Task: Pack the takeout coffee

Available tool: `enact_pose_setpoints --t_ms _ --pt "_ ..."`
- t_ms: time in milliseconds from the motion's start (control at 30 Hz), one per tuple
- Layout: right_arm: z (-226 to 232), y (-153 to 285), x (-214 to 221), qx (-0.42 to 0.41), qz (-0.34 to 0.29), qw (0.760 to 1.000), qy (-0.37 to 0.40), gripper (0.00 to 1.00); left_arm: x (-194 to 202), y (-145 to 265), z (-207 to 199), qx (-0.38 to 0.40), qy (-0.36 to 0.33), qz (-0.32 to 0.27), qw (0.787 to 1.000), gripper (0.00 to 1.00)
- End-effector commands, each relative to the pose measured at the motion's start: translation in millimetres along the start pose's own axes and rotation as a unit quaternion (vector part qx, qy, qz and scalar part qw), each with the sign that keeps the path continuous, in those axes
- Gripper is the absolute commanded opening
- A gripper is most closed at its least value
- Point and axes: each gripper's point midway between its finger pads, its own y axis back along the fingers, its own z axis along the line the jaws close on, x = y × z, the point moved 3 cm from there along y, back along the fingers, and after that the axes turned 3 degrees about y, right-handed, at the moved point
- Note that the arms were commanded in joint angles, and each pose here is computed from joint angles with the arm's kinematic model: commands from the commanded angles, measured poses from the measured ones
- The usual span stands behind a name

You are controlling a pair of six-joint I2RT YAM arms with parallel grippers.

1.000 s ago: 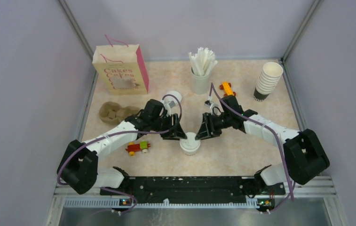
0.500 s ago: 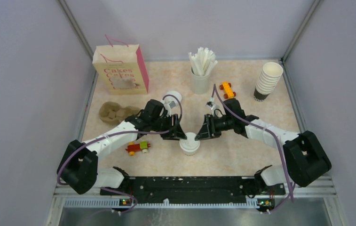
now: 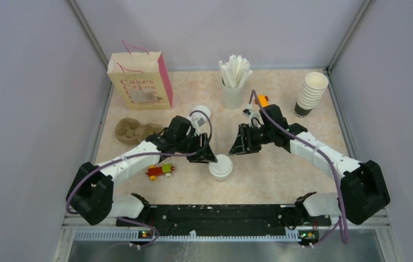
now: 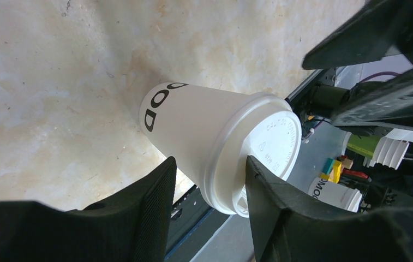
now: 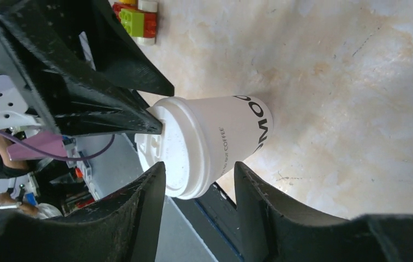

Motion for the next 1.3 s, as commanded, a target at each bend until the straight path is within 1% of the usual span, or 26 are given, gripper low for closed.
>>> enact_pose_setpoints --t_ms 0,100,233,367,400,433,533,600,667,933,1067,1267 --pt "23 25 -14 0.000 -0.032 0.999 0.012 0.47 8 -2 12 -0.034 0.001 0.014 0.999 0.55" --pt "41 31 -13 -0.050 -0.047 0.998 0.002 0.42 8 -1 9 -0.031 -0.003 0.012 0.999 0.55" --pt "45 34 -11 -0.065 -0.064 0.996 -0.014 0.41 10 -3 10 -0.033 -0.002 0.018 0.999 0.55" --pt "45 31 -7 -0.072 -0.055 0.996 -0.022 0.40 11 -5 9 -0.033 -0.003 0.020 0.999 0.55" --pt "43 32 -7 -0.062 -0.057 0.996 -0.022 0.43 10 -5 9 -0.033 -0.003 0.019 0.999 0.55" --pt "39 32 -6 -0.050 -0.060 0.997 -0.022 0.50 10 -5 9 -0.034 -0.004 0.019 0.999 0.55" --pt "31 31 -2 -0.029 -0.063 0.997 -0.023 0.62 12 -7 9 -0.038 0.001 0.026 0.999 0.55" --pt "26 27 5 -0.031 -0.052 0.998 -0.028 0.65 13 -7 9 -0.041 0.006 0.030 0.999 0.55" --pt "22 23 10 -0.030 -0.046 0.998 -0.031 0.65 14 -8 8 -0.041 0.006 0.031 0.999 0.55" --pt "11 2 29 -0.040 -0.010 0.999 -0.031 0.58 19 -9 9 -0.047 0.007 0.031 0.998 0.56" --pt "7 -6 34 -0.044 -0.005 0.998 -0.036 0.55 20 -10 8 -0.049 0.007 0.030 0.998 0.55" --pt "-16 -18 52 -0.025 -0.001 0.999 -0.049 0.47 24 -11 12 -0.055 0.008 0.034 0.998 0.55"
